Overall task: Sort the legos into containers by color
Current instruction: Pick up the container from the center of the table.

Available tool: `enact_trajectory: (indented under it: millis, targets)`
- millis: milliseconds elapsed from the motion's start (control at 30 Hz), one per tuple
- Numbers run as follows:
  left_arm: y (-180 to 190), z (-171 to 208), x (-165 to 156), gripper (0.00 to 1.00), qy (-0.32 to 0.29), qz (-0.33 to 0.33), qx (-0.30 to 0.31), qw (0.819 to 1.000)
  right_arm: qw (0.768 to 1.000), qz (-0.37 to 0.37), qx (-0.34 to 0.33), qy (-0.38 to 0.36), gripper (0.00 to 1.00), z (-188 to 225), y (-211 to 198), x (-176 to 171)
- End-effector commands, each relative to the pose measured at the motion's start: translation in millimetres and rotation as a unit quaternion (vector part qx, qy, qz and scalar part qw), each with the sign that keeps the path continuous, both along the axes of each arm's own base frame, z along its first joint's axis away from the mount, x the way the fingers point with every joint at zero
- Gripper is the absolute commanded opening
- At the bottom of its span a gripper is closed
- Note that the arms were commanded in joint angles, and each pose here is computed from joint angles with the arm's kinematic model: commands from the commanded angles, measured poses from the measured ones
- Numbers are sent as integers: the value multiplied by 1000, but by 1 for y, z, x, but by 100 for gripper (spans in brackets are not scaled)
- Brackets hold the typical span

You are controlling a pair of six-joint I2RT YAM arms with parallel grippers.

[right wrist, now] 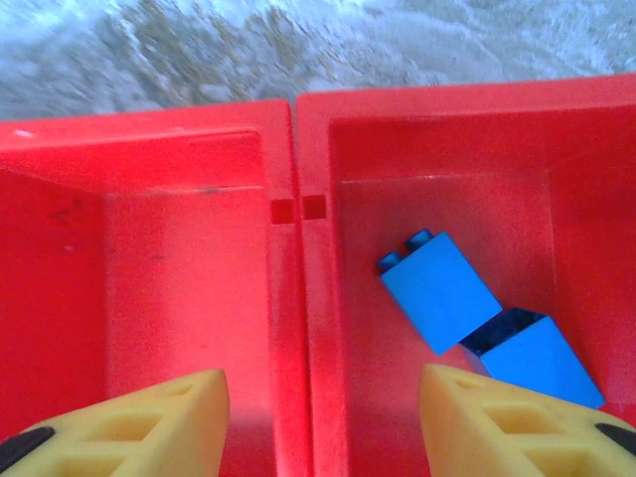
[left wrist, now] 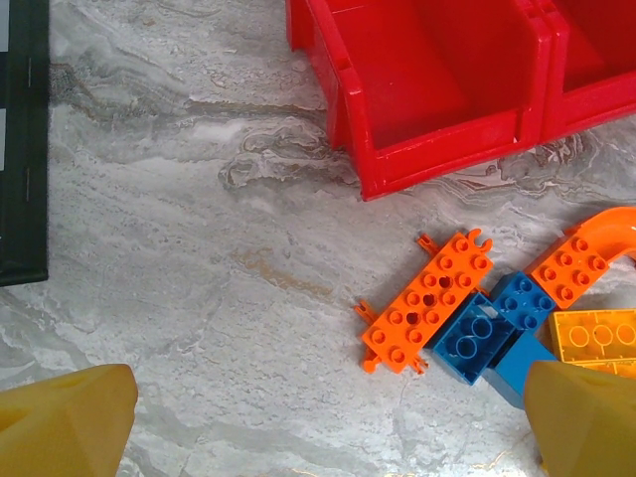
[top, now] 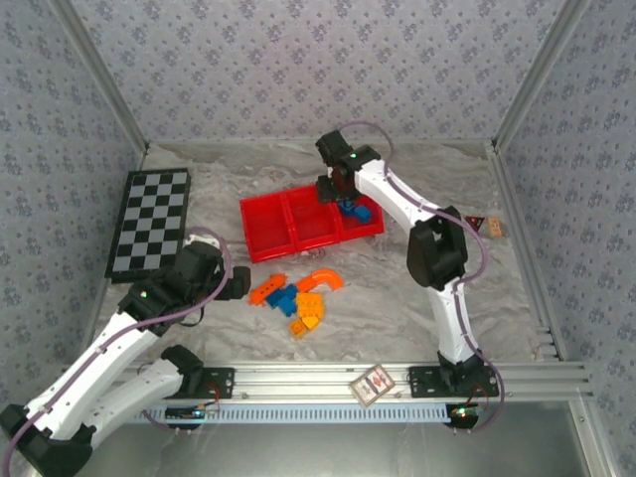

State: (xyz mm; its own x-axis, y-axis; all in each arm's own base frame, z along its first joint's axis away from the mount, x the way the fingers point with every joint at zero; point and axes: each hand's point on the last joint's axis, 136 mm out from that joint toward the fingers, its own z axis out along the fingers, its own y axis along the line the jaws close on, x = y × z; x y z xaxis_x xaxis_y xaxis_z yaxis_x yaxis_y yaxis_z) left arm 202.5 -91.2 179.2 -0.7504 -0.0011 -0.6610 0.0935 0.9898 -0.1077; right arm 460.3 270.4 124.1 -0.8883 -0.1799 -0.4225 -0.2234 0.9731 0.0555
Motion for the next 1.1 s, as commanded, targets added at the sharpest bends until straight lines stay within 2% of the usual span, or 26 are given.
enact_trajectory:
  millis: [0,500,600,800,1067]
  targets:
    - [3,4,0,100,-9,4,3,1000,998,11,-52,15,54,-6,-11,-3]
    - [3,4,0,100,-9,4,2,1000,992,52,-105,35,47,-37,2,-7]
    - [3,5,0,100,-10,5,1,1000,992,55,-111,34,40,-38,4,-8]
    - [3,5,0,100,-10,5,1,1000,993,60,-104,19,25,-23,9,-8]
    - [3,5,0,100,-11,5,1,1000,995,57,-80,-7,17,14,17,-13]
